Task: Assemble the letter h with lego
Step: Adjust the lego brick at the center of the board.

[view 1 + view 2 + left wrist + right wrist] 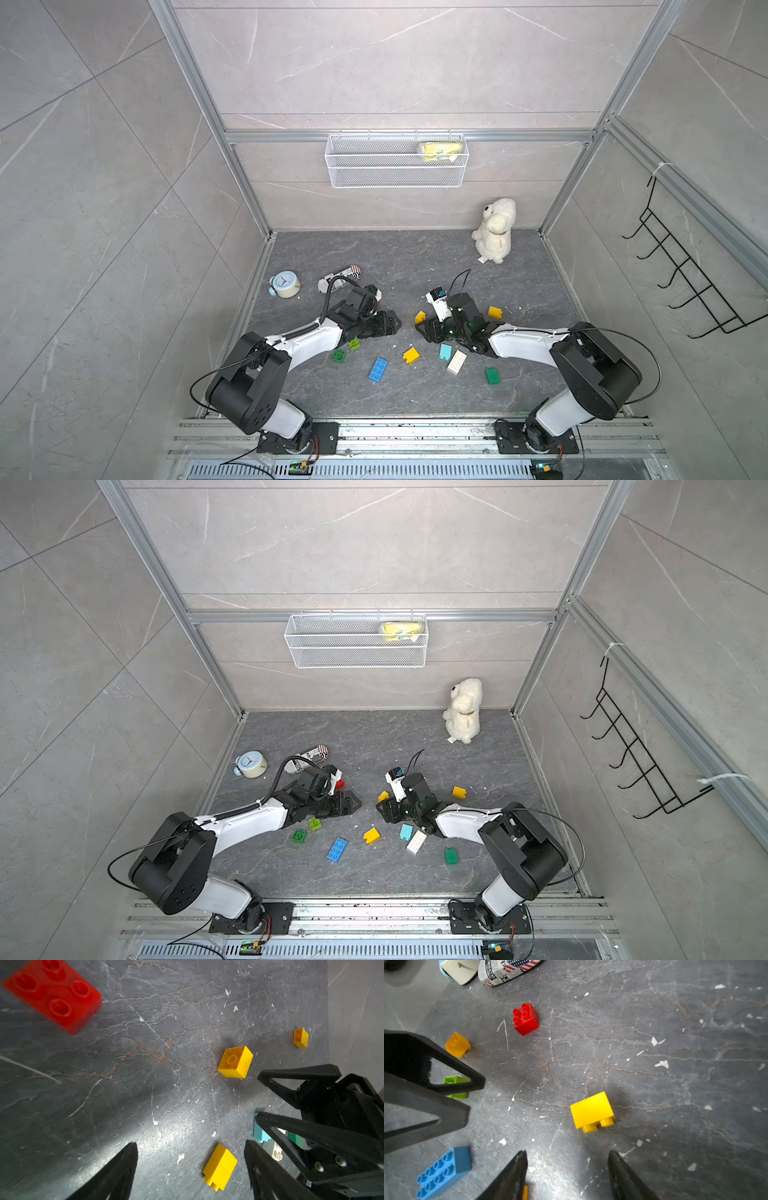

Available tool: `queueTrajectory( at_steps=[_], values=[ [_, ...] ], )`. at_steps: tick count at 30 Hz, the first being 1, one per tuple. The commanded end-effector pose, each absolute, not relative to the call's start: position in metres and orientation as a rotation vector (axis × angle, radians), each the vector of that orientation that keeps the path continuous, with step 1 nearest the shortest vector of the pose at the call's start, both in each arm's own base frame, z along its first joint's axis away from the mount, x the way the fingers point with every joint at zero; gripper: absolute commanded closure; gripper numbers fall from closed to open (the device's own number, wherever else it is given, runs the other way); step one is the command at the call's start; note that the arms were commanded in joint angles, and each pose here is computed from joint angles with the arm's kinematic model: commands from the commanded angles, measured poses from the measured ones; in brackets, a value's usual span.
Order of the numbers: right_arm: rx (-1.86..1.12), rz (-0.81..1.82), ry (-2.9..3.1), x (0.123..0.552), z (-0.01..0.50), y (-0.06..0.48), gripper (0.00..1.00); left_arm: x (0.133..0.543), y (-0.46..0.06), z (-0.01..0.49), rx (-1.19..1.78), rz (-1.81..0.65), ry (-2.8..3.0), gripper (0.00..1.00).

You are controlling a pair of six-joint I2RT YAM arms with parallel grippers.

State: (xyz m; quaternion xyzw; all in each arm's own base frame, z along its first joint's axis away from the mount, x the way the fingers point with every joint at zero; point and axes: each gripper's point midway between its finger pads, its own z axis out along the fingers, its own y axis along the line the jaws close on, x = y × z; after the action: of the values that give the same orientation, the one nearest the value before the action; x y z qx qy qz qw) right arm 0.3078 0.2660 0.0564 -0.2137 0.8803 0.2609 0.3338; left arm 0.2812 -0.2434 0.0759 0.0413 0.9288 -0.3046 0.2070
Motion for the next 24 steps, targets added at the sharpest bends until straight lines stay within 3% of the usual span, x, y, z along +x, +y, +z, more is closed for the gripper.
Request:
queueTrajectory(
  at_steps=[1, 24],
  values=[
    [-0.623, 0.550, 2.242, 0.328, 0.058, 0.267, 0.35, 0.298, -0.243, 0.113, 0.171, -0.832, 2.413, 0.15],
    [-0.736, 0.380, 2.267, 0.337, 0.034, 0.278, 0.44, 0.293, -0.240, 0.113, 0.186, -0.820, 2.422, 0.14]
  ],
)
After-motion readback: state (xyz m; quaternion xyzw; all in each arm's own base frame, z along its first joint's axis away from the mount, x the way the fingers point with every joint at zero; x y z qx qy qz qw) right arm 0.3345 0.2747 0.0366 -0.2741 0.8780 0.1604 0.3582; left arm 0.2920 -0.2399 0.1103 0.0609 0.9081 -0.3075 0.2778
